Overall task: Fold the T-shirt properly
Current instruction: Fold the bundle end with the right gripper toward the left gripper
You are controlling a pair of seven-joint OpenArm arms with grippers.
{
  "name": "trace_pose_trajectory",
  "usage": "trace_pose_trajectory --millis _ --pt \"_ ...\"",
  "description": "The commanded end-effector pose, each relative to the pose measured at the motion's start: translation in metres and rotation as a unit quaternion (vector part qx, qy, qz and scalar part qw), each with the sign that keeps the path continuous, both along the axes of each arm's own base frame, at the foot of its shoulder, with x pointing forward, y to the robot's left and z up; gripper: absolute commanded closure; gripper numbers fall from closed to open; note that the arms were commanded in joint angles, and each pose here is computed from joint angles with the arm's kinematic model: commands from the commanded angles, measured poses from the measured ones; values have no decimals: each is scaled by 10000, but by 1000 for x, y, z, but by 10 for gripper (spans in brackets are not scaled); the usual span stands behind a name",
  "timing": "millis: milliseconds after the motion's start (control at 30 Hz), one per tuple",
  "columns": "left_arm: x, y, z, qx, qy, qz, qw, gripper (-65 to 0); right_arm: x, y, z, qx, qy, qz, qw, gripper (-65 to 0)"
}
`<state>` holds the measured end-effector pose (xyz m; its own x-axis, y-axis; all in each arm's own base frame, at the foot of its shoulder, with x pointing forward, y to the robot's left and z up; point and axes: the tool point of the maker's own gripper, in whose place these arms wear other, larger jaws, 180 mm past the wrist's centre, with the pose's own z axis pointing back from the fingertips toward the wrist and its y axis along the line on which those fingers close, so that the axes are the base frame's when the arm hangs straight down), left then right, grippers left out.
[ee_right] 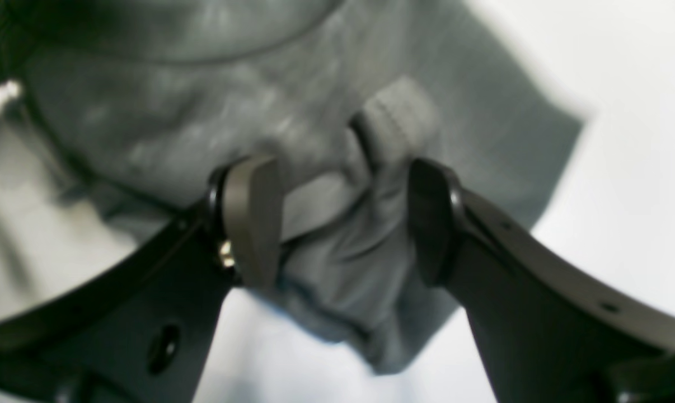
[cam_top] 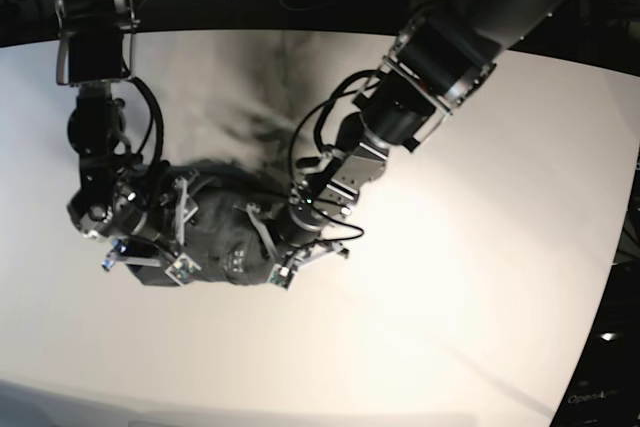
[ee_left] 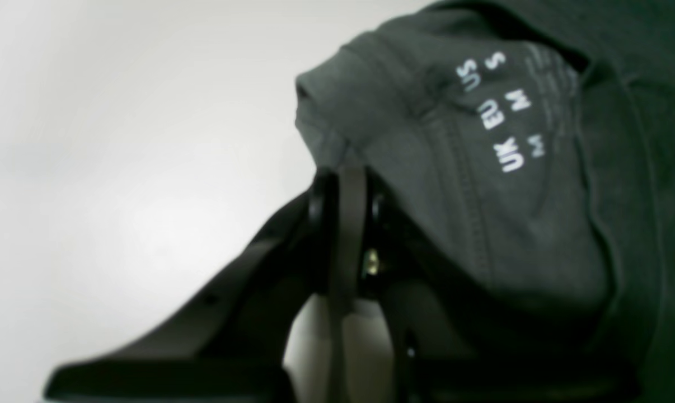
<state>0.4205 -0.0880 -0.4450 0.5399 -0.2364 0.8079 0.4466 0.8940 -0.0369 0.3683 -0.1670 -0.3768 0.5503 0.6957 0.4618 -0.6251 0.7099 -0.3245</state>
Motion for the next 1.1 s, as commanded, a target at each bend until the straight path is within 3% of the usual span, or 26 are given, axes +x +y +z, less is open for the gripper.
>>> trace_pose_trajectory --millis 0,267,433,533,633,800,1067 --pt "-8 4 -12 215 343 -1 9992 -27 14 0 18 5 -294 43 9996 -355" --pt "-8 4 -12 215 343 -1 9992 -27 24 2 34 -20 -486 69 9988 -355" --pt "-8 4 -12 215 343 -1 9992 -27 24 36 46 -154 -684 657 9954 -354" --pt "-8 4 -12 215 343 -1 9992 -27 21 43 52 -452 -818 896 9916 -351" --pt "-8 4 -12 215 343 -1 9992 -27 17 42 51 -944 -874 1022 9864 -281" --pt "-8 4 -12 215 343 -1 9992 -27 4 14 34 -1824 -733 910 9762 -4" --pt "-8 4 -12 215 343 -1 9992 -27 -3 5 28 -2041 -652 897 9727 -7"
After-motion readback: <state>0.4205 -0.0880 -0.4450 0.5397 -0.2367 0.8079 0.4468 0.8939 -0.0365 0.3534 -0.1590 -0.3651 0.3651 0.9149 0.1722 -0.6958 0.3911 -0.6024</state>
